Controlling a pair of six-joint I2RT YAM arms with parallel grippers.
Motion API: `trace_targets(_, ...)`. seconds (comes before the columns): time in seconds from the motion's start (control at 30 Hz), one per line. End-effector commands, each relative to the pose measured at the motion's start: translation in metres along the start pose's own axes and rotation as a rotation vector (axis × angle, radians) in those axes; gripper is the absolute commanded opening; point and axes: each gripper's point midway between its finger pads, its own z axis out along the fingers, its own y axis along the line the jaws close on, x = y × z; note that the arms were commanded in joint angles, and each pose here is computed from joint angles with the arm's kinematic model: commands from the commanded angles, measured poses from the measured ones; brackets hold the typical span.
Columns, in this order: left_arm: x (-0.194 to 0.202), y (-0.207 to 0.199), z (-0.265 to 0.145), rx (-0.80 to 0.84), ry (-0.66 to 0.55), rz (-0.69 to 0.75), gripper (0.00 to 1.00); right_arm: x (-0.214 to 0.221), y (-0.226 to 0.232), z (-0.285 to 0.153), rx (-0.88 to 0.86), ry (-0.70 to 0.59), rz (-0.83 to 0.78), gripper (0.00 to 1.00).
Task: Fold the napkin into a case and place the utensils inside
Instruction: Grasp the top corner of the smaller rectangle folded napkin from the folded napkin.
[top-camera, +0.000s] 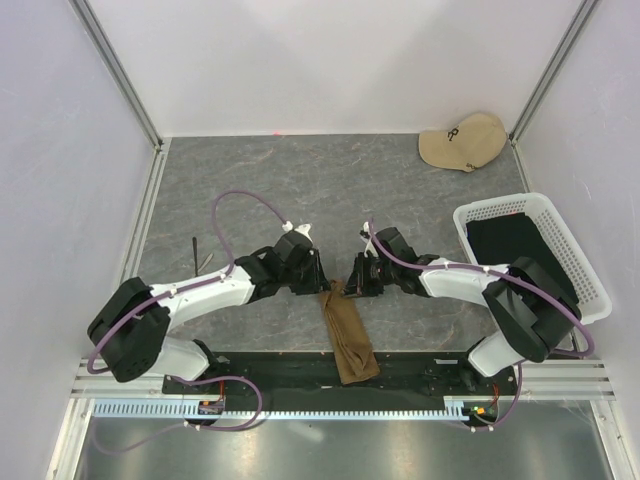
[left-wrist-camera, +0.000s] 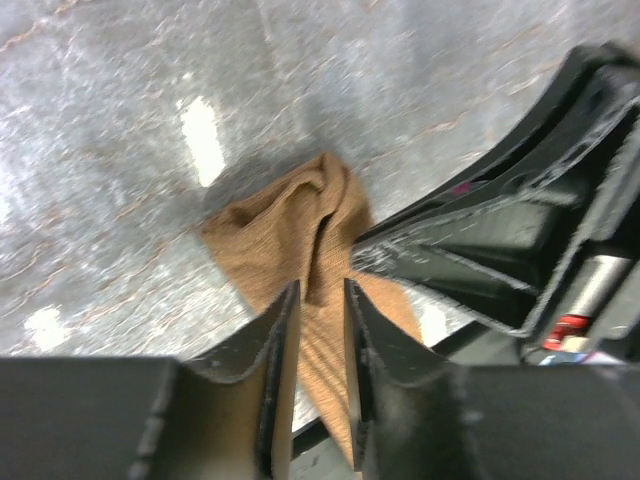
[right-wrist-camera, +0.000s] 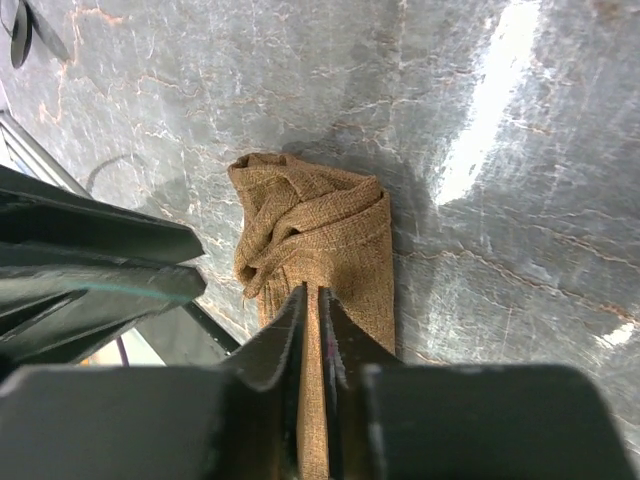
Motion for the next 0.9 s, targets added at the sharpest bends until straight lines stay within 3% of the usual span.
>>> trace_targets(0.0, 0.006, 0.007, 0.002, -0.071, 0.022, 0.12, 0.27, -0.008, 0.009, 0.003, -0.044, -0.021, -0.006, 0.07)
trace_targets(0.13, 0.002, 0.009, 0.007, -0.137, 0.011, 0.165, 0.27, -0.006, 0.012, 0.008, -0.077, -0.012, 0.017, 0.01)
trace_targets(0.4, 0.004, 0.009, 0.015, -0.164, 0.026, 0.176, 0.27, 0.0, 0.011, 0.012, -0.101, 0.001, 0.039, 0.0)
trace_targets(0.6, 0.001, 0.013, 0.018, -0.2, 0.023, 0.178, 0.16, 0.002, 0.013, 0.015, -0.119, 0.005, 0.051, 0.0)
trace_targets(0.73, 0.0, 0.008, 0.015, -0.187, 0.017, 0.181, 0.04, 0.003, 0.018, 0.016, -0.137, 0.011, 0.052, 0.0)
trace_targets(0.87, 0.002, -0.001, 0.013, -0.144, 0.027, 0.162, 0.02, 0.003, 0.021, 0.021, -0.149, 0.014, 0.056, 0.0)
